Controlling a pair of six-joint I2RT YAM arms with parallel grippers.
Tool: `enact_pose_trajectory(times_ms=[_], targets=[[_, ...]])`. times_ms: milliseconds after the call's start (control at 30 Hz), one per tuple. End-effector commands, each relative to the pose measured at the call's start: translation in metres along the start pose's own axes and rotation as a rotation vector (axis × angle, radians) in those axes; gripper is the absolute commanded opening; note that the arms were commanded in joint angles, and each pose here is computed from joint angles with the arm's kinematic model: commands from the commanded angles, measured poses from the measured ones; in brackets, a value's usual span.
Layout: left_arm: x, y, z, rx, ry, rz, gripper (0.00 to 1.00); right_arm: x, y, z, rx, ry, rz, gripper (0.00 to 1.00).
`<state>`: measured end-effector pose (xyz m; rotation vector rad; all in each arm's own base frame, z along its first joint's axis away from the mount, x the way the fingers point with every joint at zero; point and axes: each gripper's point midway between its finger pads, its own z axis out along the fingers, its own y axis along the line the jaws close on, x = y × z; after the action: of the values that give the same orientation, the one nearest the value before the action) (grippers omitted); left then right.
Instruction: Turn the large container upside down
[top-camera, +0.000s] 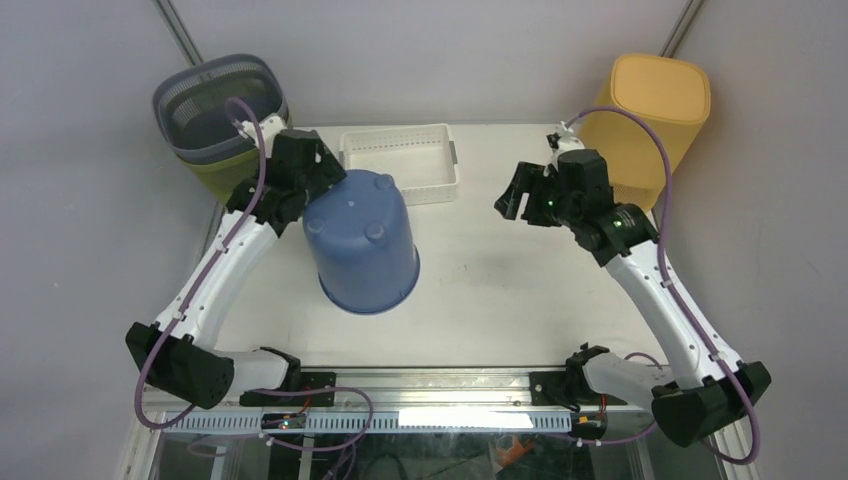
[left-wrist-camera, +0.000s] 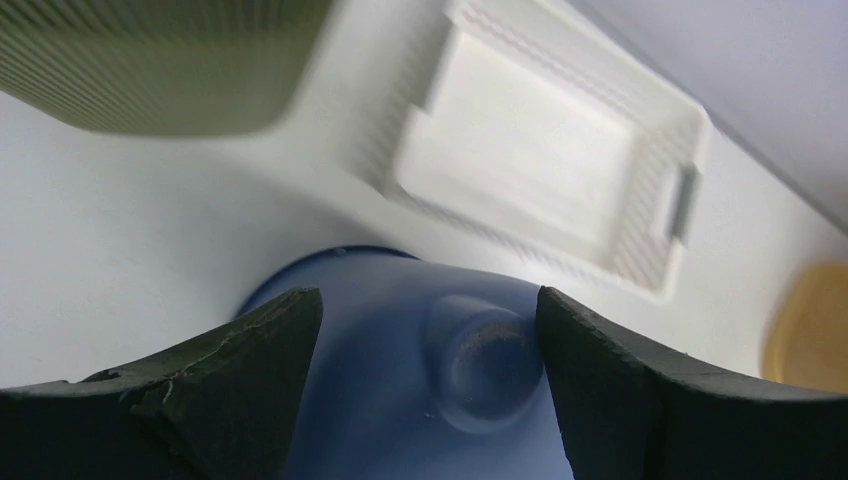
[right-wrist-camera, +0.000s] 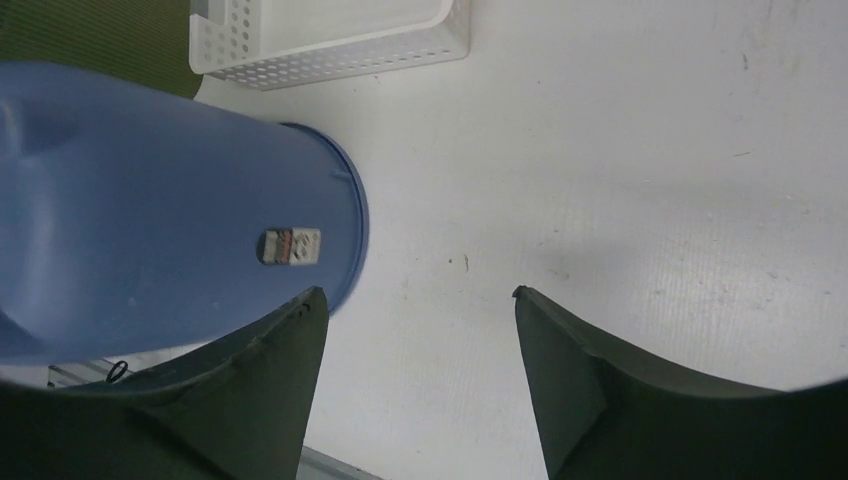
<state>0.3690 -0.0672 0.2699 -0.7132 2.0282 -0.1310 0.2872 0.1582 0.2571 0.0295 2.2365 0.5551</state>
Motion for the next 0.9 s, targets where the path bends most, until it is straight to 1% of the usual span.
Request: enact_pose_trajectory(times_ms=[0,67,133,200,233,333,433,533,600,667,733,800,867], targets=[[0.069,-0.058,-0.047,0.237,0.186,-0.015,0.83,-0.035,0.009,-0.053,0.0,-0.124,-0.03,0.73],[0.099,-0.084,-0.06,0.305,0.258,-0.025,0.83,-0.045,0.018,-0.072,-0.029,-0.147,-0.047,0.73],[0.123,-0.113,-0.074,0.367,0.305,-0.061,0.85,-0.053,0.033,-0.088,-0.092,-0.152,-0.07,0.74],[0.133,-0.14,-0.083,0.425,0.326,-0.044,0.87,-0.054,0.06,-0.104,-0.227,-0.132,-0.113,0.74],[0.136,-0.147,-0.08,0.433,0.328,-0.014,0.88,-0.051,0.072,-0.108,-0.297,-0.106,-0.132,0.74],[0.11,-0.171,-0.081,0.468,0.252,0.047,0.91,-0.031,0.103,-0.117,-0.479,-0.006,-0.174,0.76],[0.066,-0.18,-0.093,0.514,0.174,0.068,0.96,-0.009,0.124,-0.116,-0.559,0.066,-0.208,0.79],[0.021,-0.17,-0.098,0.518,0.119,0.053,0.99,0.014,0.154,-0.114,-0.619,0.119,-0.262,0.8],[-0.013,-0.15,-0.104,0.505,0.062,0.026,0.99,0.028,0.172,-0.111,-0.632,0.138,-0.305,0.81],[-0.037,-0.126,-0.106,0.466,0.013,0.012,0.99,0.042,0.193,-0.109,-0.677,0.161,-0.335,0.81],[-0.056,-0.1,-0.108,0.403,-0.037,0.001,0.99,0.054,0.212,-0.103,-0.705,0.177,-0.362,0.81],[-0.072,-0.076,-0.112,0.341,-0.084,-0.009,0.99,0.067,0.227,-0.091,-0.689,0.183,-0.41,0.81],[-0.083,-0.057,-0.113,0.288,-0.105,-0.016,0.99,0.079,0.241,-0.08,-0.668,0.18,-0.484,0.81]])
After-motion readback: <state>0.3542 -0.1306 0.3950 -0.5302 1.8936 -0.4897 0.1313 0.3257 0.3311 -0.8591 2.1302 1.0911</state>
